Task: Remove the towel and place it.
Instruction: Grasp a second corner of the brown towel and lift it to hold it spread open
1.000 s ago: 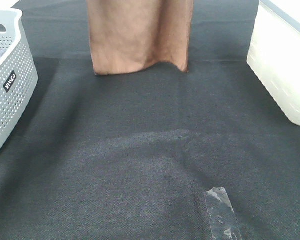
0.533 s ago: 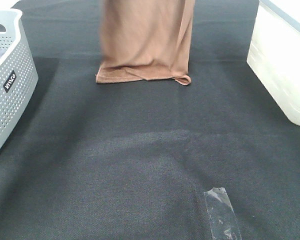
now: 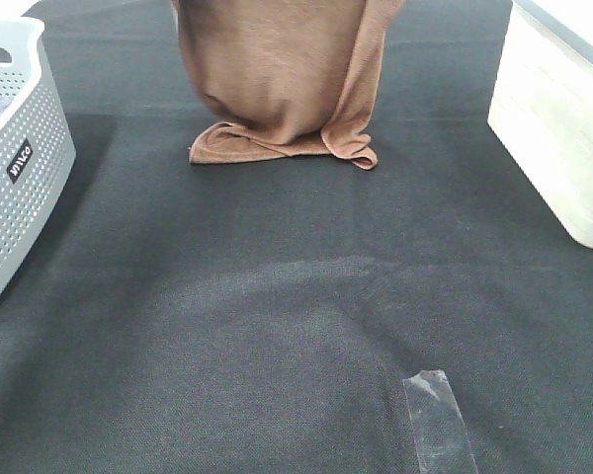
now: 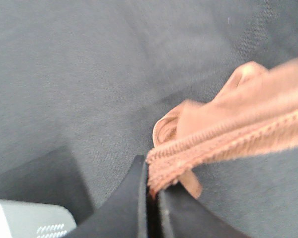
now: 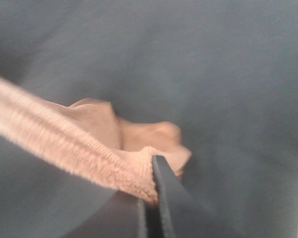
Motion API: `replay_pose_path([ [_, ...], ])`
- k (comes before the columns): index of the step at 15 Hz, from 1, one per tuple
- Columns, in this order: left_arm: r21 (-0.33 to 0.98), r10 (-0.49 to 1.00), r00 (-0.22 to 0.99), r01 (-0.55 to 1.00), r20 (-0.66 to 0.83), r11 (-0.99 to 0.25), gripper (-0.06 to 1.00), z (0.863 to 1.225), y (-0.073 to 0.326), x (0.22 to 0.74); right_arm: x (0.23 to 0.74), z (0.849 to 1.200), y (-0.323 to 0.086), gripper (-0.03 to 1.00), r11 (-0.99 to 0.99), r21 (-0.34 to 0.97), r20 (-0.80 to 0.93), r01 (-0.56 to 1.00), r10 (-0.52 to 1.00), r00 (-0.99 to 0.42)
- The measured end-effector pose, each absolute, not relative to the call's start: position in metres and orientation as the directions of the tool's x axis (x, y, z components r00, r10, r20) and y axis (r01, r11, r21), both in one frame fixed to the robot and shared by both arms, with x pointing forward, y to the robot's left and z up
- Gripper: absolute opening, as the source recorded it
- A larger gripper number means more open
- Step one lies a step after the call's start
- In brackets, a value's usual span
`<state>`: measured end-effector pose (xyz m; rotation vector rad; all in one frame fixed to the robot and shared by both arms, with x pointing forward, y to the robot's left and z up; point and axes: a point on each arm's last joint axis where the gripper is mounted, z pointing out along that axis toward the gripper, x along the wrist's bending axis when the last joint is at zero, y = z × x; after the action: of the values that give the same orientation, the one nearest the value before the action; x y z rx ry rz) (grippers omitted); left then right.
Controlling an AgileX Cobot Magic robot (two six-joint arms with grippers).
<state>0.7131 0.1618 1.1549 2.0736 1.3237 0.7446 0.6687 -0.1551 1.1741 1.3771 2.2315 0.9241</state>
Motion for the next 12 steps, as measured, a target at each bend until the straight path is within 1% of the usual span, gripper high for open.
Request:
replay_pose_path([
  [3,0.747,0.924,0.363,0.581,0.118,-0.323,0.0,1.184,0.166,0.694,0.649,1.186,-0.154,0.0,0.365,0.655,0.092,0.662,0.831,-0.549],
  [5,0.731,0.923,0.373,0.601,0.101,-0.323,0.0,1.196,0.171,0.674,0.64,1.196,-0.154,0.0,0.365,0.664,0.103,0.653,0.82,-0.563],
  [7,0.679,0.924,0.375,0.658,0.08,-0.326,0.0,1.193,0.177,0.652,0.626,1.209,-0.156,0.0,0.35,0.68,0.127,0.644,0.809,-0.574],
  [8,0.666,0.924,0.376,0.671,0.073,-0.325,0.0,1.198,0.182,0.636,0.618,1.212,-0.155,0.0,0.338,0.679,0.161,0.652,0.798,-0.581],
  [9,0.666,0.924,0.376,0.671,0.073,-0.325,0.0,1.198,0.182,0.636,0.618,1.212,-0.155,0.0,0.338,0.679,0.161,0.652,0.798,-0.581],
  [12,0.64,0.919,0.391,0.696,0.043,-0.326,0.0,1.208,0.195,0.578,0.581,1.21,-0.161,0.0,0.345,0.63,0.22,0.696,0.78,-0.586],
])
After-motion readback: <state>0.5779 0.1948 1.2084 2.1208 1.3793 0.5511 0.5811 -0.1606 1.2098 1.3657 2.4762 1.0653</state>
